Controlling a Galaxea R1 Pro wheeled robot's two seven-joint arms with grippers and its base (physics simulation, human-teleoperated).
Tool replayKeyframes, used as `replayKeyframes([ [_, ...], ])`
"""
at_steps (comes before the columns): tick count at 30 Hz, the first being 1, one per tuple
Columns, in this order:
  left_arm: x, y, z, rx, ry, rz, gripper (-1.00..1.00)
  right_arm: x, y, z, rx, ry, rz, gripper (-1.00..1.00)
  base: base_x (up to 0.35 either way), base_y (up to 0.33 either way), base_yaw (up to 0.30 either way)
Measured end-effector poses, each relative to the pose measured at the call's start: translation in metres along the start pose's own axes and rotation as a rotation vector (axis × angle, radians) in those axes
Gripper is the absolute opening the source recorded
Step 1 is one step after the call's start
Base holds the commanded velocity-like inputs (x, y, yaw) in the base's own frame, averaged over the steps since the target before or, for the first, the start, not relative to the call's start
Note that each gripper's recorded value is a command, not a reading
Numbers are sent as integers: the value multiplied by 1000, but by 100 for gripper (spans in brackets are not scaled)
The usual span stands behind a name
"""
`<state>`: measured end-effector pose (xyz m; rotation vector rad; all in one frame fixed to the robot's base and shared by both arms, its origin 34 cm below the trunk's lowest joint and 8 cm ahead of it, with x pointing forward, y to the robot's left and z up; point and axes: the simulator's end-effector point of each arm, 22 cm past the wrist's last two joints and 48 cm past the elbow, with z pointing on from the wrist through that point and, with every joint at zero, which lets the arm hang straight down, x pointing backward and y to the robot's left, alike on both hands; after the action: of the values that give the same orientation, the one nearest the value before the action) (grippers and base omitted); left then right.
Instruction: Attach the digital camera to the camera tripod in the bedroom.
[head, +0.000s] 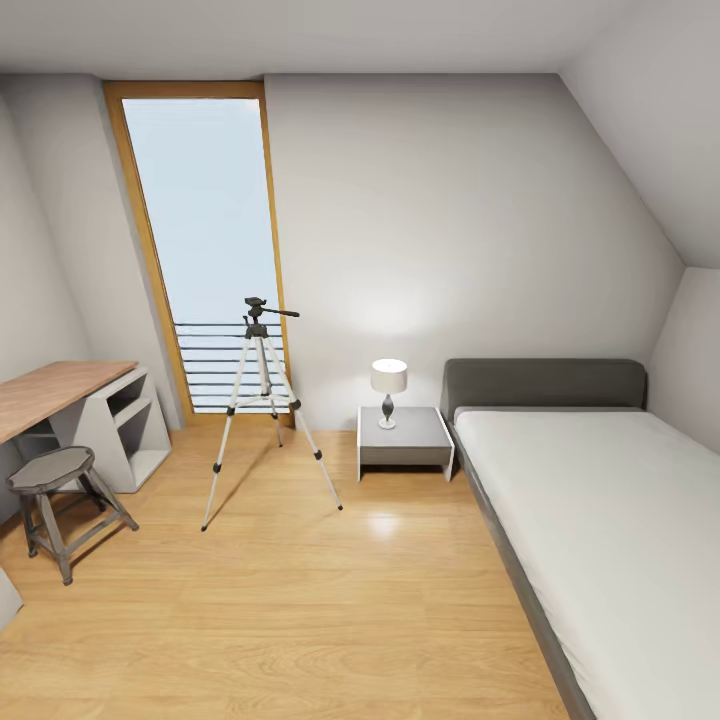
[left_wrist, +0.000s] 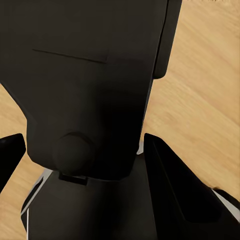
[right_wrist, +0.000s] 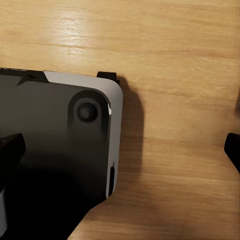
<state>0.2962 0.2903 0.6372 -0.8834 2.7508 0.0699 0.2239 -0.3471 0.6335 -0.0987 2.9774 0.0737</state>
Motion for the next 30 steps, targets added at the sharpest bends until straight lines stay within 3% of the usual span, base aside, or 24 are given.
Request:
replayKeyframes([
  [10, 1, -1, 0, 6, 2, -2, -100, 1, 0, 0, 1, 4, 1, 100, 64, 0, 0],
  [30, 7, 0, 0, 3, 31, 1, -100, 2, 0, 0, 6, 7, -7, 100, 302, 0, 0],
])
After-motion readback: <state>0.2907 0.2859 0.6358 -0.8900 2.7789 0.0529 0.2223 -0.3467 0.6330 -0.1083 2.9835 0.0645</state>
